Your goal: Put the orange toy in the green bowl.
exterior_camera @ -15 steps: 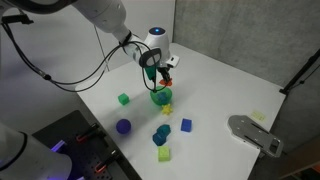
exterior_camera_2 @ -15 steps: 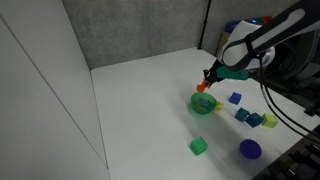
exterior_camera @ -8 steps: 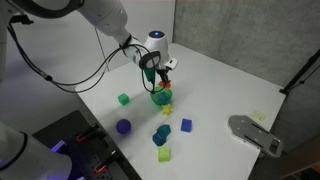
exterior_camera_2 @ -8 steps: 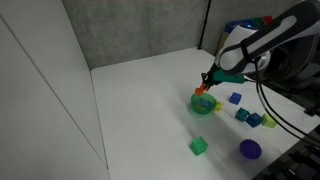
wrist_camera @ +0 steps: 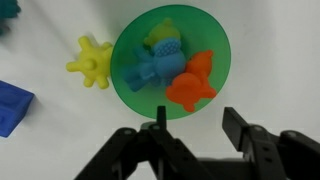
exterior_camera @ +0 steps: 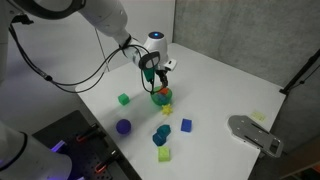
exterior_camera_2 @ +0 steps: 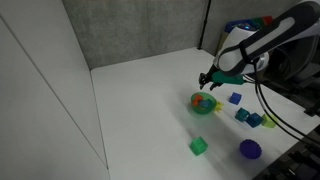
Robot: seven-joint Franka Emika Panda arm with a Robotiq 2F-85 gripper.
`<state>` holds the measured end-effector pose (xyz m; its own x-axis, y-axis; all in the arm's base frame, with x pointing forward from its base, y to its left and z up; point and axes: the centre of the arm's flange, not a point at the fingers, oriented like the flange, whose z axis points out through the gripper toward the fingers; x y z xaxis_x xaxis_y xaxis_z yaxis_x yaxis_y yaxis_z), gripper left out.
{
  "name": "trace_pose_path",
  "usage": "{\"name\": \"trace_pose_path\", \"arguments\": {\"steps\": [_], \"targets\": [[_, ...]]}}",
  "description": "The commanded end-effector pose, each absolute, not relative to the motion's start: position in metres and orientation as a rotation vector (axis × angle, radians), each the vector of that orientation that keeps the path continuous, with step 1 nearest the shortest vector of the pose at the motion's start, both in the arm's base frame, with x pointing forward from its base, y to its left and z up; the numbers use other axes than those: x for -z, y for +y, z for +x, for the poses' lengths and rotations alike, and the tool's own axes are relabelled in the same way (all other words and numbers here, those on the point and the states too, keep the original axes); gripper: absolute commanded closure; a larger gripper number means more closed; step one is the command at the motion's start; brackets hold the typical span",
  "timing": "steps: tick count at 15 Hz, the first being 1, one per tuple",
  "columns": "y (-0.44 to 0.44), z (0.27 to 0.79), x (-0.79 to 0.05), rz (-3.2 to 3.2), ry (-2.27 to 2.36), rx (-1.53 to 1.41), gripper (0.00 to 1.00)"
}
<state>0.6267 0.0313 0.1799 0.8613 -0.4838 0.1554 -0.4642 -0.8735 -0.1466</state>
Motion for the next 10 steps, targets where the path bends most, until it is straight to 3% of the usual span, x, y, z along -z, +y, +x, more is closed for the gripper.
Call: {"name": "trace_pose_path", "arguments": {"steps": [1,3,10], "targets": [[0.037,0.624,-0.217,-2.899,0.733,0.254,0.07],[0.038,0.619,-0.240,-2.887,0.713,0.228,0.00],[0.023,0.589,-0.326,-2.905,0.674,0.115,0.00]]}}
